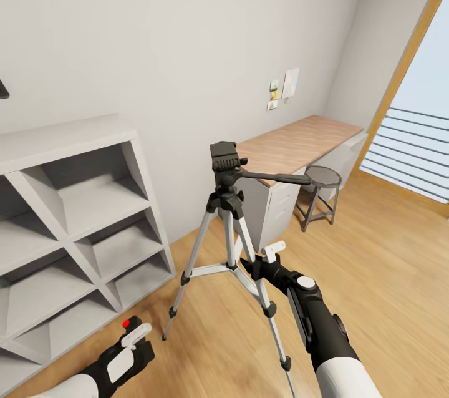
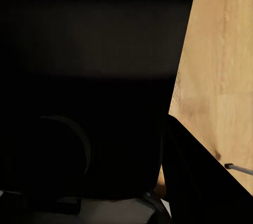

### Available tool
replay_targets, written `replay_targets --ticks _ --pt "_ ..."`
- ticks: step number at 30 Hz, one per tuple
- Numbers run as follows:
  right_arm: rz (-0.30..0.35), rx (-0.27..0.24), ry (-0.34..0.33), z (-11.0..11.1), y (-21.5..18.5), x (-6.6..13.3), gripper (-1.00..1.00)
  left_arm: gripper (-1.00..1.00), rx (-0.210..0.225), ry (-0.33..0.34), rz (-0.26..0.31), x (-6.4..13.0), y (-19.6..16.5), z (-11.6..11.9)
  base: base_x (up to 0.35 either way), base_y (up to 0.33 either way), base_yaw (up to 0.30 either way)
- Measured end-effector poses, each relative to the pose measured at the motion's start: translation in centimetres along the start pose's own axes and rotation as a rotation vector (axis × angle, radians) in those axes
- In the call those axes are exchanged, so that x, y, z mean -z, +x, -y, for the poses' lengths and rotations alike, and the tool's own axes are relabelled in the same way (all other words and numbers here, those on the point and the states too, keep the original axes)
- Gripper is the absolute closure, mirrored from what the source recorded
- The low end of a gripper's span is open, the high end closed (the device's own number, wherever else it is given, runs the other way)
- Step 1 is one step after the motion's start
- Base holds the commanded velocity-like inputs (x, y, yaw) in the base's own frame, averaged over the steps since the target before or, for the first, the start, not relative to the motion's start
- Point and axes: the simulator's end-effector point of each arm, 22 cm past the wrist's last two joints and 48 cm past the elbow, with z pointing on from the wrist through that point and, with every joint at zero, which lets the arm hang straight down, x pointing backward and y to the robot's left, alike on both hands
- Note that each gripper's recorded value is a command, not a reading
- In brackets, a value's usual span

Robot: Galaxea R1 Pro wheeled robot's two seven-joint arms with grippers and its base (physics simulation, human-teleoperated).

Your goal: Attach the digital camera to the camera tripod in the bedroom.

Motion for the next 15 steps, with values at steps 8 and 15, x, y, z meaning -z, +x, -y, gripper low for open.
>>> replay_targets --ticks 8,15 --pt "0.0 -0.004 -0.003 -0.1 0.0 0.0 1.0 1.0 0.003 -0.054 0.018 0.4 -2.7 -2.5 0.0 0.0 0.0" --pt "-0.011 -0.013 -0.018 -0.4 0.5 -0.1 1.0 1.0 -0.175 -0.332 -0.18 7.0 -8.8 -5.6 0.0 0.0 0.0"
